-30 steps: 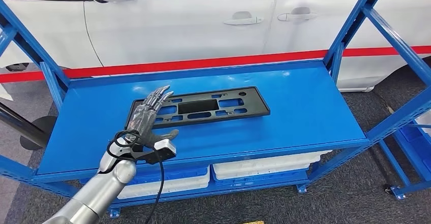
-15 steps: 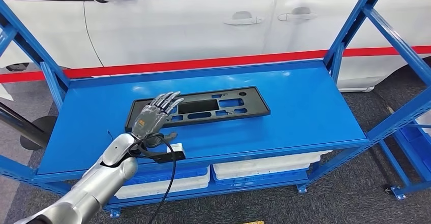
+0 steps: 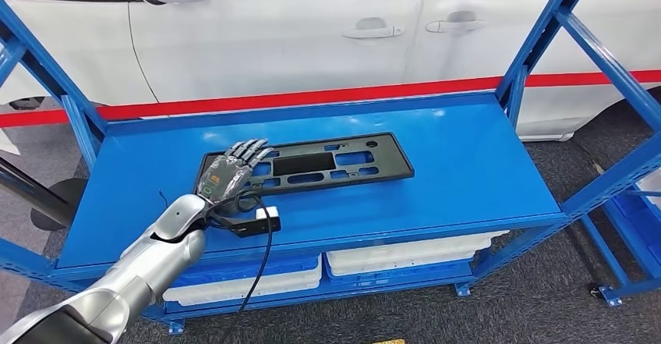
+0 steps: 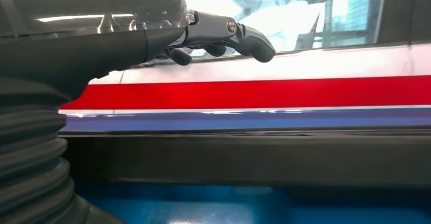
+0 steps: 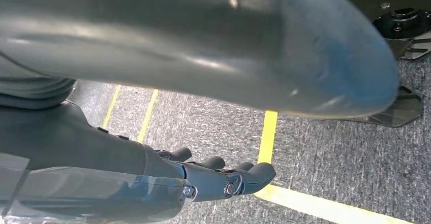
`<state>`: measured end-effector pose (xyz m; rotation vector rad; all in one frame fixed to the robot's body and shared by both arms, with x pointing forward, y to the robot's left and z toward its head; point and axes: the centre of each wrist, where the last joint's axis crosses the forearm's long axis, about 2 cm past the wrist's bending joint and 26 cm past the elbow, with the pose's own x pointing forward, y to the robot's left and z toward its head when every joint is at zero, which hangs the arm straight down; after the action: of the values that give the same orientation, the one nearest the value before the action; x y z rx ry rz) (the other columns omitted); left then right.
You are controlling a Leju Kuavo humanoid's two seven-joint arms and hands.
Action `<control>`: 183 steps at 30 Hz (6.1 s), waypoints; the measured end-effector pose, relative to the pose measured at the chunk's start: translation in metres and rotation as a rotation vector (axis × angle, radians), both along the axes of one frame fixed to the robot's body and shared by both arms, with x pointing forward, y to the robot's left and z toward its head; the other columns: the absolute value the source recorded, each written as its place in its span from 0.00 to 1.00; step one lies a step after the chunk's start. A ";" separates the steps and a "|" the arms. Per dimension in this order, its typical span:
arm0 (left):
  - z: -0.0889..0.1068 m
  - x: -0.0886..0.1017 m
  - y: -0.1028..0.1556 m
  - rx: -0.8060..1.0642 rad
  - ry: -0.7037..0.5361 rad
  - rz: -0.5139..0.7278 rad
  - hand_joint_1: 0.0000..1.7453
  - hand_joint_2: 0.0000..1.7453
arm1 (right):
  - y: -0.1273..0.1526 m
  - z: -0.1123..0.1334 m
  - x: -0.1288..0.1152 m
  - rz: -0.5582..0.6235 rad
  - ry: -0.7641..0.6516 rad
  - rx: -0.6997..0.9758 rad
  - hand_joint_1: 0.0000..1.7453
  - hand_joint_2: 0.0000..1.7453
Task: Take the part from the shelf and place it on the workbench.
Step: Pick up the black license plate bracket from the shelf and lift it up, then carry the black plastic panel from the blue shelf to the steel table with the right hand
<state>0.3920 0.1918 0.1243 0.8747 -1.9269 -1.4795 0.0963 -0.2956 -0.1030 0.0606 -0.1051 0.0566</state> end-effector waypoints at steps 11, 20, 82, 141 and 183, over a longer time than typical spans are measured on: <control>0.001 0.007 0.006 0.026 0.013 0.023 0.00 1.00 | 0.000 0.000 0.000 0.000 -0.001 0.000 0.00 0.00; 0.002 0.010 0.007 0.028 0.047 0.043 0.00 1.00 | 0.000 0.000 0.000 -0.001 0.000 0.000 0.00 0.00; 0.004 -0.024 -0.001 -0.181 -0.156 -0.005 1.00 1.00 | 0.000 -0.004 -0.018 -0.027 0.016 -0.012 0.00 0.00; 0.074 -0.090 0.046 -0.081 -0.679 0.008 1.00 1.00 | 0.006 -0.006 -0.033 -0.099 0.002 -0.009 0.00 0.00; 0.081 -0.109 0.072 -0.105 -0.718 0.001 1.00 1.00 | 0.023 -0.005 -0.028 -0.103 -0.005 0.010 0.00 0.00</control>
<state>0.2833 0.2638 0.2052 1.4984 -2.4636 -1.1247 0.0680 -0.2730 -0.1080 0.0651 -0.1129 -0.0471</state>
